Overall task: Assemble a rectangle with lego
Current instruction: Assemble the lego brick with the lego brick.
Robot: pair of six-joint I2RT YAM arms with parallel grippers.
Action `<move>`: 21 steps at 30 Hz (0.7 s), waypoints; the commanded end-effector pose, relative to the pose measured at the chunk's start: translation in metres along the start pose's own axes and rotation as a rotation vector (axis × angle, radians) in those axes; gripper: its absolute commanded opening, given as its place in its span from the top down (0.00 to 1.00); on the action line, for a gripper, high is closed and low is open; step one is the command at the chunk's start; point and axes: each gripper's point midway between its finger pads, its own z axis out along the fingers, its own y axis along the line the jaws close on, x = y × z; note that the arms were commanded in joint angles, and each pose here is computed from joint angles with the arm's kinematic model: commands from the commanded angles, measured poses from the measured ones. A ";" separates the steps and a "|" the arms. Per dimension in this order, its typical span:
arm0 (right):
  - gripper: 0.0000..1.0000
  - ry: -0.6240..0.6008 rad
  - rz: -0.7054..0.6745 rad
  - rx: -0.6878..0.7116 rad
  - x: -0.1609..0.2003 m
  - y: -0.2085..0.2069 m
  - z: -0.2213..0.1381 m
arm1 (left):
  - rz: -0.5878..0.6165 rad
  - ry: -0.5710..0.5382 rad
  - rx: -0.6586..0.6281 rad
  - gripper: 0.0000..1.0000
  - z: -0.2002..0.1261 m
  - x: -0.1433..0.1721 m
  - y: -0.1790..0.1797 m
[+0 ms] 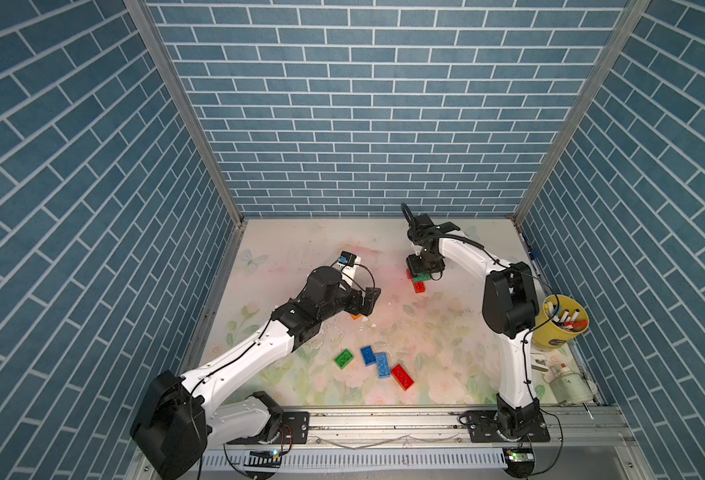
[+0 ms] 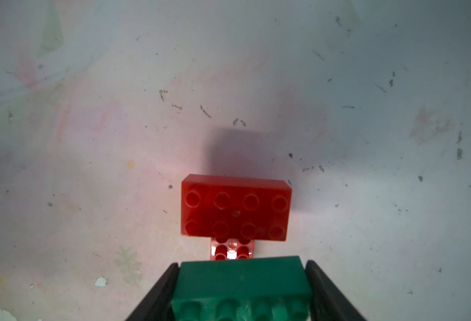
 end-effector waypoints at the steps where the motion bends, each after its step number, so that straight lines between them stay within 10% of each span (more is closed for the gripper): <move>1: 0.42 0.014 0.033 0.002 -0.001 -0.001 0.002 | 0.011 -0.027 0.013 0.00 -0.005 -0.012 -0.005; 21: 0.43 0.042 0.036 0.040 -0.004 -0.004 0.027 | 0.010 -0.030 0.014 0.00 -0.005 -0.013 -0.005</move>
